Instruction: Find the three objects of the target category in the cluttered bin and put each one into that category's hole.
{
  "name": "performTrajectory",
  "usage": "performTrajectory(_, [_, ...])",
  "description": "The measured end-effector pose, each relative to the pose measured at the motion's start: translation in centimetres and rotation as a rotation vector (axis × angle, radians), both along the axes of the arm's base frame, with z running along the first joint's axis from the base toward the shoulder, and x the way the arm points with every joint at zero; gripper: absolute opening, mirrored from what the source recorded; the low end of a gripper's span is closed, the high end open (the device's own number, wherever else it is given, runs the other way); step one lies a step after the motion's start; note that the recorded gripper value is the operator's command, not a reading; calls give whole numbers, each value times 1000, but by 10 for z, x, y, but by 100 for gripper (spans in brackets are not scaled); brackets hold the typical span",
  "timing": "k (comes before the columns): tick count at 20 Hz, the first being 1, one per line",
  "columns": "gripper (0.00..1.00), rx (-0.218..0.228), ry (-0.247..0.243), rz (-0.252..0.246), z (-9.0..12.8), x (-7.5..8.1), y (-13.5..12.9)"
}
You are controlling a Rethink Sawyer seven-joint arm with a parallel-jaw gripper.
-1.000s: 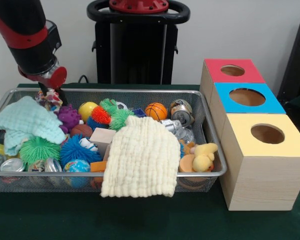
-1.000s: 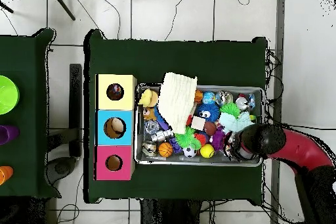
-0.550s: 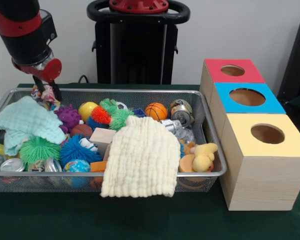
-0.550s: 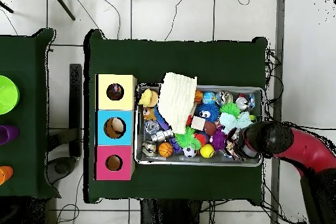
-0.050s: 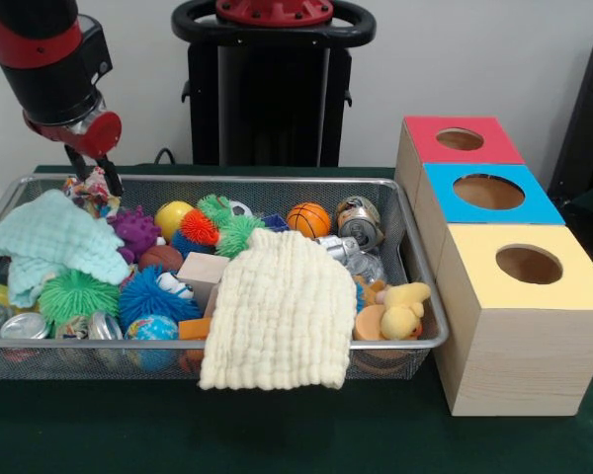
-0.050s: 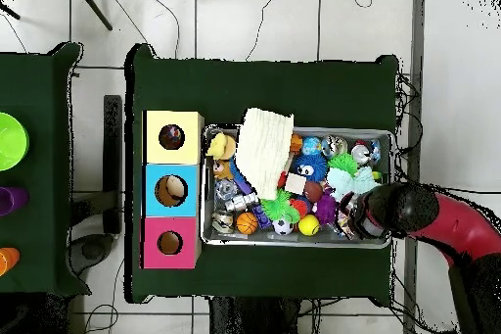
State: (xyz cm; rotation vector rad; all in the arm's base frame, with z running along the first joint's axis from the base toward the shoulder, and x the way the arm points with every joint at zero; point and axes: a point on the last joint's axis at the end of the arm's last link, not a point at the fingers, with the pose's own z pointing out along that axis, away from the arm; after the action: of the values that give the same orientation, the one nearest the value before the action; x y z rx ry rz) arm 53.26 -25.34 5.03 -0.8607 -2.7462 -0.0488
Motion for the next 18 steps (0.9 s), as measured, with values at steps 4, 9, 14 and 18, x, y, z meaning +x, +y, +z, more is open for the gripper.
performTrajectory(4, [100, -19, -36, 10, -5, 1, -2])
performTrajectory(9, [100, -67, -132, 39, -18, 4, -5])
performTrajectory(14, [100, -88, -181, 50, -25, -1, -9])
performTrajectory(18, [100, -91, -180, 52, -32, -12, -12])
